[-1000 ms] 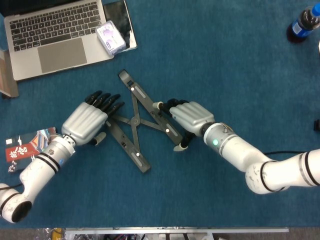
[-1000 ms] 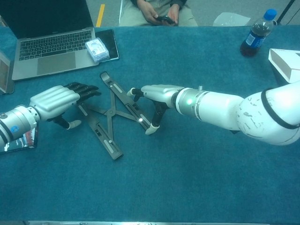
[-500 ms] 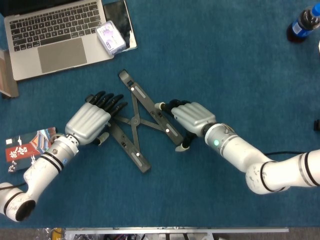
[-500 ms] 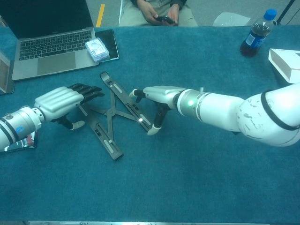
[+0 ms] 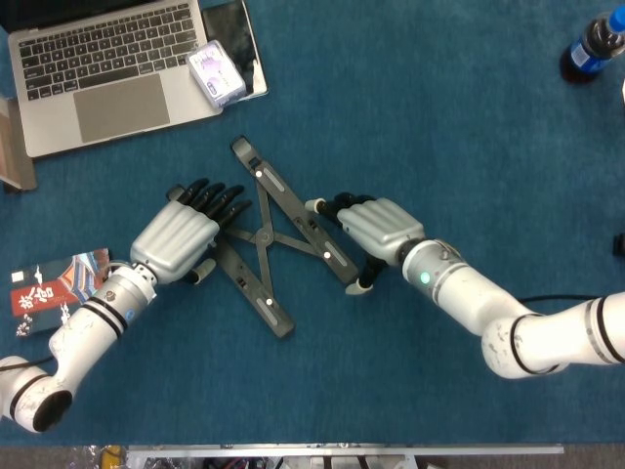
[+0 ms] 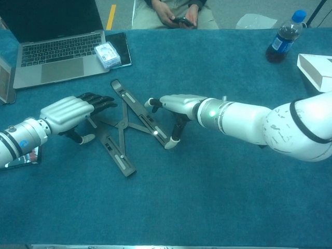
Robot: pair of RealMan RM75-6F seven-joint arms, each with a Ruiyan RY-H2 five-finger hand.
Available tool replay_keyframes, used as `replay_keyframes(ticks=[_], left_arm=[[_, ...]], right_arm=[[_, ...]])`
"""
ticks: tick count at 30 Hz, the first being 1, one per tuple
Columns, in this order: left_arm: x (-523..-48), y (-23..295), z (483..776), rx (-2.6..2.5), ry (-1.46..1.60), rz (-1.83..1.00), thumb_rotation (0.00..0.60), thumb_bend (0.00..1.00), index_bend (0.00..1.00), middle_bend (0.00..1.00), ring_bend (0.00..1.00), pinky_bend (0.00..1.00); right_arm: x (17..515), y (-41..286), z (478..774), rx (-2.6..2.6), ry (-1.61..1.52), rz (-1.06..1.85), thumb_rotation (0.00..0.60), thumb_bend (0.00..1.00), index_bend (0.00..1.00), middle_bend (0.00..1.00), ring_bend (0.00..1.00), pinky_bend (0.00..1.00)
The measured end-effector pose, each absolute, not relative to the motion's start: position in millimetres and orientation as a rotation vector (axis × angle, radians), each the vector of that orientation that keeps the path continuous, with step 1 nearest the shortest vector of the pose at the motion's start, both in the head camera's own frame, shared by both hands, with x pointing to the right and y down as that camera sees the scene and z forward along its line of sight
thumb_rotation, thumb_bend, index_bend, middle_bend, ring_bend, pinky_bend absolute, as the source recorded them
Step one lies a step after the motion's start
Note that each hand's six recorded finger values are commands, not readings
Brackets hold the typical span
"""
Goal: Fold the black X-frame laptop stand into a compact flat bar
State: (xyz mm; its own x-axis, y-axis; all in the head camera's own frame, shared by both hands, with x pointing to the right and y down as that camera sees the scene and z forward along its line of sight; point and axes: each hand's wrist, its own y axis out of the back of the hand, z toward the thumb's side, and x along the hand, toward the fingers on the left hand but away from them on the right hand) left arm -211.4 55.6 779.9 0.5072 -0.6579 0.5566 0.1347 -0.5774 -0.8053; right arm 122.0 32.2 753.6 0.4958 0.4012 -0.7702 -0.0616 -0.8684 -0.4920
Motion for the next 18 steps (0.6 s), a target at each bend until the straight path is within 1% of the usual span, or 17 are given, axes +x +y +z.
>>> replay_keyframes(ticks=[18], left_arm=[[-202.7,57.4,780.1,-1.916,0.438,-1.149,0.600,0.35,0.00,0.00,0.00,0.00]], right_arm=[[112.5,41.6,758.3,-2.291,-0.242,1.336,0.600,0.00,0.00,0.13,0.00,0.11]])
